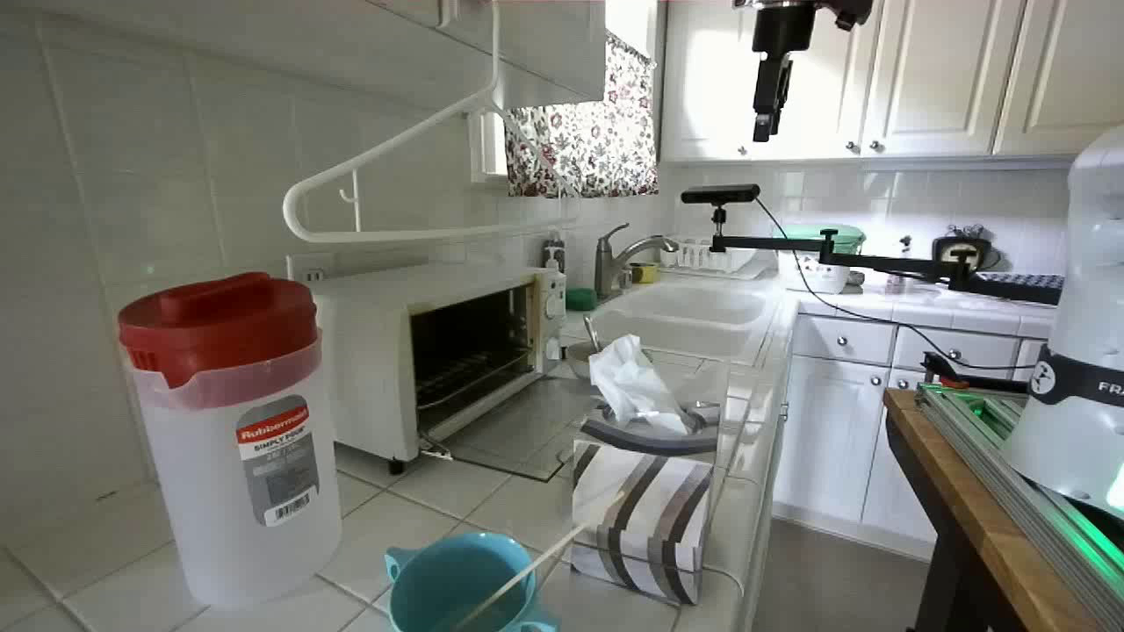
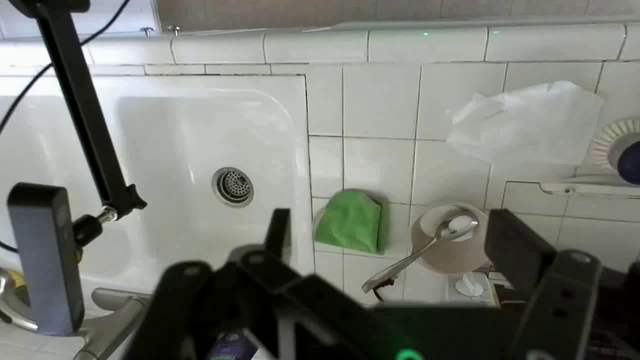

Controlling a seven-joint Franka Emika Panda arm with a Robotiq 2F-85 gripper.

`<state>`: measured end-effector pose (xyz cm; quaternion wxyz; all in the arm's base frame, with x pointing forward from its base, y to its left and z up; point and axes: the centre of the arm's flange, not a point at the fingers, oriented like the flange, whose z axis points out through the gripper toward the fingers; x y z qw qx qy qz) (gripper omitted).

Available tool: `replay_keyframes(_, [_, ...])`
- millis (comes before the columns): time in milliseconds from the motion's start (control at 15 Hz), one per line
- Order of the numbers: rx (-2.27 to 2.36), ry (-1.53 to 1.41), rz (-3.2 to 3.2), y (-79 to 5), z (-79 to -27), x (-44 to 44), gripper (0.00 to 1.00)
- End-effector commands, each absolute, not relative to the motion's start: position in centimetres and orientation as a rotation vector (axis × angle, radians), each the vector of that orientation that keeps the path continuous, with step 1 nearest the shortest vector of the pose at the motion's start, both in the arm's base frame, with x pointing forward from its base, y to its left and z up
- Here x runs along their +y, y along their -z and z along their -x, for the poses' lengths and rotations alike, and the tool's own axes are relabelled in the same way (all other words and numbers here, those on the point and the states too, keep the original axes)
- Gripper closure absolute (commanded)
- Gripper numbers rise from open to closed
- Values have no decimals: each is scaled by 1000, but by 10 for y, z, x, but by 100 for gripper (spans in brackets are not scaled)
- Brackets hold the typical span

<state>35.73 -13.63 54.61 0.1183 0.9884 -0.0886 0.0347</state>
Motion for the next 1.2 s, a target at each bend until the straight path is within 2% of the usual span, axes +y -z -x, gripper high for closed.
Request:
replay_keyframes(0, [-259, -102, -2891, -546, -357, -136, 0])
replay_keyframes(600, [-259, -102, -2891, -546, -357, -136, 0])
replay_keyframes(1133, [49, -598, -2984, -544, -356, -178, 0])
